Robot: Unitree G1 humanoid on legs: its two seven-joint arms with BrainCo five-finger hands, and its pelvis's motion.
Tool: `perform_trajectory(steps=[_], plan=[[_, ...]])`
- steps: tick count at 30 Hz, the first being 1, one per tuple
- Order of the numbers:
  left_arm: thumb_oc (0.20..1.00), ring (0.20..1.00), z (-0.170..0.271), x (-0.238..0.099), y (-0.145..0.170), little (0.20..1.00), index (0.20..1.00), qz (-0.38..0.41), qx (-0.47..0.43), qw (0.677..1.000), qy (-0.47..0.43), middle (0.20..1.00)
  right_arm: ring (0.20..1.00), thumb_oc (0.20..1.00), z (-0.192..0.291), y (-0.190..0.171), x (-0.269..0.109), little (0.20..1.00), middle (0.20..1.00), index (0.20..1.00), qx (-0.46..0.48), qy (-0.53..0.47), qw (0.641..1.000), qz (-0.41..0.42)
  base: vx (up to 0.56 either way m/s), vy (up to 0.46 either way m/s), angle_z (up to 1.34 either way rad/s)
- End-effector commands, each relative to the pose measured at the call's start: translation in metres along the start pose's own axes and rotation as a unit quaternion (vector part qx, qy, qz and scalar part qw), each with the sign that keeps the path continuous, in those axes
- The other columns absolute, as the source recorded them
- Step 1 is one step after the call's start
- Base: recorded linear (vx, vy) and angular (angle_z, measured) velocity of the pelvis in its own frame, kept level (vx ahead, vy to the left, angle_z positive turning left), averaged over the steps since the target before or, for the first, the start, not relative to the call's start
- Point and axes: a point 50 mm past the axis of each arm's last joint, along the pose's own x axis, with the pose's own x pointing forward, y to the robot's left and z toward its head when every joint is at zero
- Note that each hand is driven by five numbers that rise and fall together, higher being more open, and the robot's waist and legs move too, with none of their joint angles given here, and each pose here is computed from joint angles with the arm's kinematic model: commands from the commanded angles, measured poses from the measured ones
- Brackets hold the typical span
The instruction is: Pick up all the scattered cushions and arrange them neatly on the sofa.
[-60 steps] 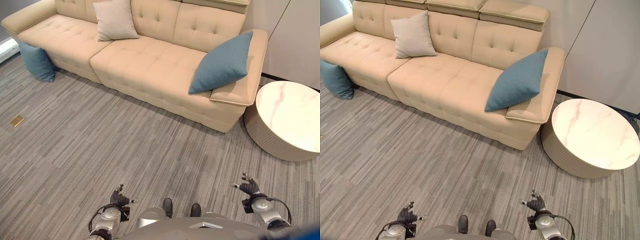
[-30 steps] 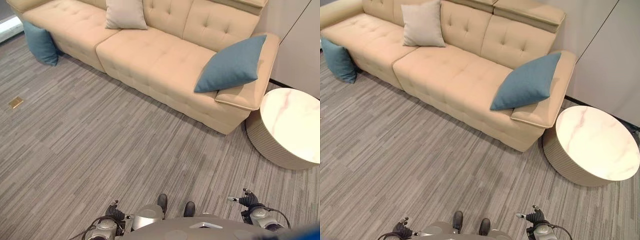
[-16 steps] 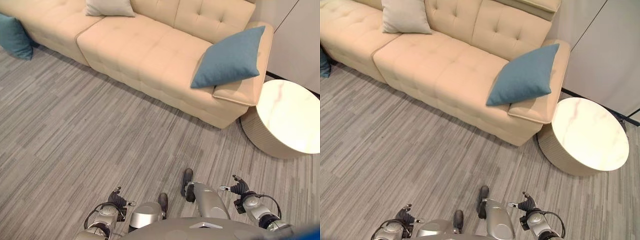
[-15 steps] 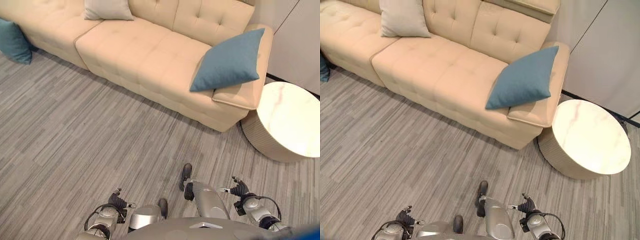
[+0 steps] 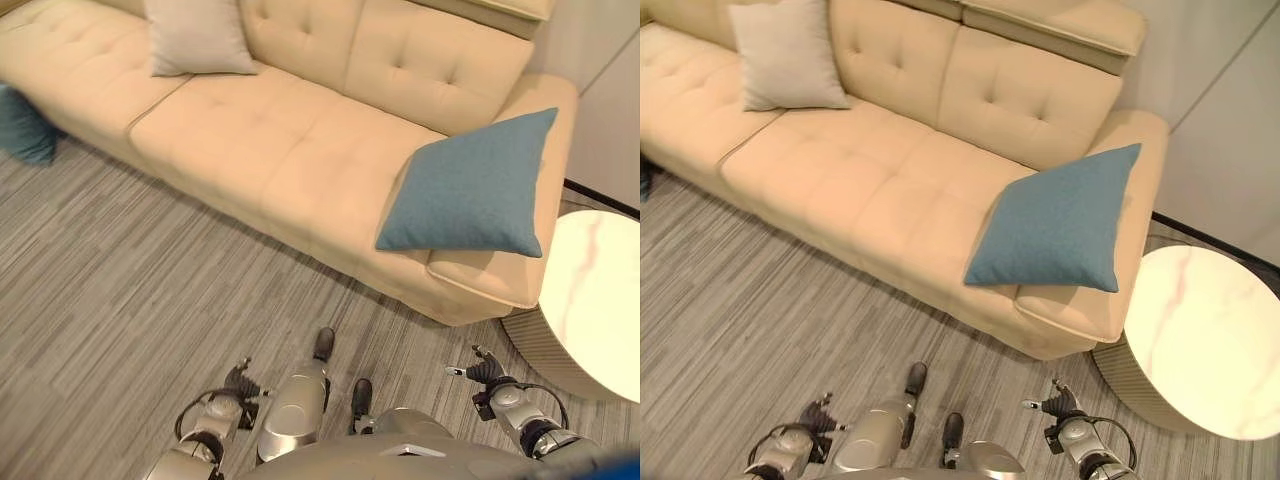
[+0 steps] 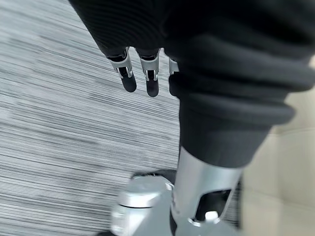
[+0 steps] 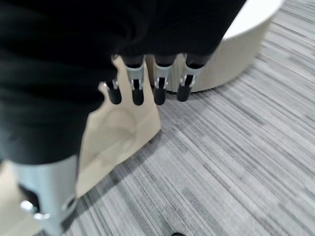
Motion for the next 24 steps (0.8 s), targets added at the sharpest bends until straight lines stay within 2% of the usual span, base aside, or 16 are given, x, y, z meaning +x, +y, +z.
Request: perform_trajectory(steps=[1, 6, 12, 17, 24], plan=[[1.0, 1.0, 0.014, 0.003, 0.004, 1.0, 1.0, 0.004, 0.016, 1.0, -0.022, 1.0, 1.0, 1.0, 0.001, -0.003, -0.001, 1.0, 1.0, 1.0, 0.002, -0.01, 1.0, -0.005, 0.1, 0.196, -0.39], [1.0, 1.0, 0.011, 0.003, 0.012, 1.0, 1.0, 0.017, 0.0, 1.0, -0.015, 1.0, 1.0, 1.0, 0.015, 0.003, 0.001, 1.0, 1.0, 1.0, -0.004, -0.031, 0.999, 0.006, 0.11, 0.159, -0.62], [1.0, 1.0, 0.019, 0.004, 0.011, 1.0, 1.0, 0.013, 0.004, 1.0, -0.026, 1.0, 1.0, 1.0, 0.015, 0.0, 0.001, 1.0, 1.0, 1.0, -0.015, -0.031, 0.999, 0.005, 0.2, -0.07, -0.61], [1.0, 1.0, 0.034, 0.005, 0.003, 1.0, 1.0, -0.002, 0.006, 0.999, -0.049, 1.0, 1.0, 1.0, 0.014, -0.004, 0.001, 1.0, 1.0, 1.0, 0.015, -0.031, 0.999, -0.007, 0.11, -0.151, 0.45], [1.0, 1.0, 0.044, 0.006, 0.003, 1.0, 1.0, 0.005, -0.01, 0.998, -0.06, 1.0, 1.0, 1.0, 0.006, -0.006, 0.0, 1.0, 1.0, 1.0, 0.009, -0.02, 1.0, -0.014, 0.09, 0.116, -0.5]])
